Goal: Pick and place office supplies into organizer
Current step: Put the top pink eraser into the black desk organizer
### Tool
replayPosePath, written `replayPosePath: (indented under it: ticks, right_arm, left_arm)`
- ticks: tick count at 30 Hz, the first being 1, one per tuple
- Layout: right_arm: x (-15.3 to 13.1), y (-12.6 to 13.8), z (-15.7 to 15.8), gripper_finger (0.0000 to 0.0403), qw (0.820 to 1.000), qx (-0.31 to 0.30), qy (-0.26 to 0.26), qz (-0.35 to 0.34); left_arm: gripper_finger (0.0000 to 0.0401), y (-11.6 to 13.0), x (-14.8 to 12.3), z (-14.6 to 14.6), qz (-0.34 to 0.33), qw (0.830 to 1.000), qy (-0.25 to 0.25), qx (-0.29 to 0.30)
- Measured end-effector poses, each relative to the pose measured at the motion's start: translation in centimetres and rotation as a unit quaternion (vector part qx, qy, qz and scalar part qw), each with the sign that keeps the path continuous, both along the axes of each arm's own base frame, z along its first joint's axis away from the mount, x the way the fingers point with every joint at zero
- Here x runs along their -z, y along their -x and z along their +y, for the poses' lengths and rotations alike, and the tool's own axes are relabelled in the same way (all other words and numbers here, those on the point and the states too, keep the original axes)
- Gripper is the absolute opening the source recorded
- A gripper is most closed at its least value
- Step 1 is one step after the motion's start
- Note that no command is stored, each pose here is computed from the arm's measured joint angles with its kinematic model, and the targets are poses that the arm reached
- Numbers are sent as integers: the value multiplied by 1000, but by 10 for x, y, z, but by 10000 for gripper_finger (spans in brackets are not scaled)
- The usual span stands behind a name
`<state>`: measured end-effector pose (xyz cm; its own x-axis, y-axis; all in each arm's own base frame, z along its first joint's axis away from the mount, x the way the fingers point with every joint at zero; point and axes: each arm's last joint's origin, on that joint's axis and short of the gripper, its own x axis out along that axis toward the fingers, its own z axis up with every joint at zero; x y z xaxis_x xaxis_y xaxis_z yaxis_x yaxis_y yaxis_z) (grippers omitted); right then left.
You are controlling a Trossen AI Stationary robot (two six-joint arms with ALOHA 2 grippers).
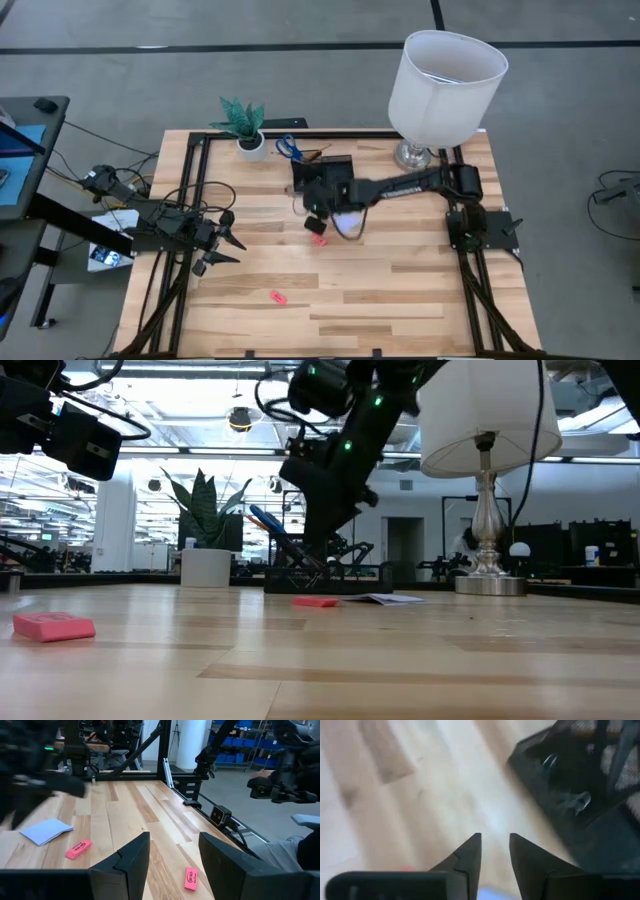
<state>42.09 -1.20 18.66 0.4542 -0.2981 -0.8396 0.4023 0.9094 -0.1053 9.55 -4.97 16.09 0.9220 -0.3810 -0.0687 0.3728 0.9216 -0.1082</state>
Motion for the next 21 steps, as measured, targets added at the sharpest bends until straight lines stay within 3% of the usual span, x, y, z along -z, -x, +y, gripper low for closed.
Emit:
replayPosePath:
  ticks: [7, 11, 17, 21]
  right_arm:
    - [-5, 0, 77, 170, 995, 50, 15, -83]
    - [-6, 11, 116, 219, 986, 95, 53, -125]
    - [13, 42, 162, 249, 945, 196, 105, -240]
    - [33, 57, 179, 250, 927, 204, 99, -299]
  left_arm:
    - [163, 0, 0, 0, 3, 1000, 8, -1]
    - [163, 0, 0, 0, 3, 1000, 9, -1]
    - [163, 0, 0, 0, 3, 1000, 9, -1]
    - [163, 0, 0, 0, 3, 1000, 9, -1]
